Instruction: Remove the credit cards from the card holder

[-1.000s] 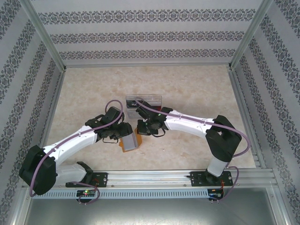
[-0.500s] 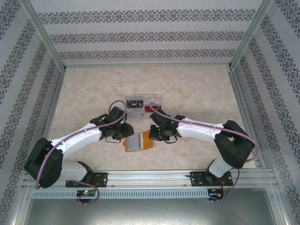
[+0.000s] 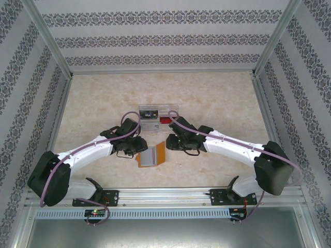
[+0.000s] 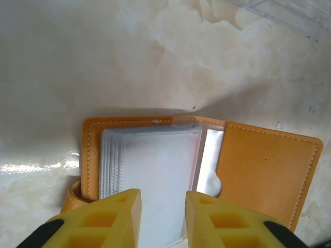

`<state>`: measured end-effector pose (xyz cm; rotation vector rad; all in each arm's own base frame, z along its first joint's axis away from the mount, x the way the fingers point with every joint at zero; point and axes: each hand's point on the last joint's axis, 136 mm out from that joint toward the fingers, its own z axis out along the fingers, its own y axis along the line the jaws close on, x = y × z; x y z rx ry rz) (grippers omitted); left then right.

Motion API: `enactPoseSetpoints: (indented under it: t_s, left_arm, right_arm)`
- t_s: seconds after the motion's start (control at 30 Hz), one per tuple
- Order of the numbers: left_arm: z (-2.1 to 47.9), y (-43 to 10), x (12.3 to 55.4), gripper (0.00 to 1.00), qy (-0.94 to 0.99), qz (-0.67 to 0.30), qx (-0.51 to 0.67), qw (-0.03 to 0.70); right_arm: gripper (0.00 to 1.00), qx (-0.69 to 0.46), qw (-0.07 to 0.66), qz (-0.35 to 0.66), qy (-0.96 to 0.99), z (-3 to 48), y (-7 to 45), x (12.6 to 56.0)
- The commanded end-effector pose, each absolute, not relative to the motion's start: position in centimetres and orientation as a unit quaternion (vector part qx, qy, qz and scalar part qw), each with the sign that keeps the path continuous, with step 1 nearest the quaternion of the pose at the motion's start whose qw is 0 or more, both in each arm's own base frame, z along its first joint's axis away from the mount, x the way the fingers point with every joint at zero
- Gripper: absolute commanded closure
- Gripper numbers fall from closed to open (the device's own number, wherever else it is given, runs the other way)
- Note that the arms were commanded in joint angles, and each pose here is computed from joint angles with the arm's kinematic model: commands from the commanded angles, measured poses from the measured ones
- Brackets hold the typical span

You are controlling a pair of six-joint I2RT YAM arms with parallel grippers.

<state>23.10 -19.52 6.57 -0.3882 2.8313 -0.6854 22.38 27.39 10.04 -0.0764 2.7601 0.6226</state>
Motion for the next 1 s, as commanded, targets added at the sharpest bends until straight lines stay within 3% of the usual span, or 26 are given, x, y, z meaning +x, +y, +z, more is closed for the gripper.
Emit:
enactPoseSetpoints:
  t_s: [0.0,0.47,0.6,0.77,0.97]
  left_arm:
    - [6.1,-19.7,22.8,0.71,0.96,-0.233,-0.123,0.099]
    - [5.2,-20.0,22.5,0.7,0.963,-0.23,-0.117,0.08]
    - [4.6,-19.9,22.1,0.7,0.965,-0.224,-0.118,0.068]
    - [4.2,-19.6,21.6,0.7,0.968,-0.211,-0.118,0.06]
    - [3.7,-19.0,21.2,0.7,0.973,-0.191,-0.12,0.054]
  right_arm:
    - [0.7,-0.074,0.161,0.214,0.96,11.2,28.6,22.0]
    - [0.63,-0.069,0.086,0.181,0.977,6.3,28.7,20.7]
    - [0.7,-0.069,0.079,0.186,0.977,5.7,28.9,20.5]
    - [0.87,-0.065,0.074,0.182,0.978,5.0,28.8,20.4]
    - [0.94,-0.061,0.072,0.182,0.979,4.8,28.7,20.3]
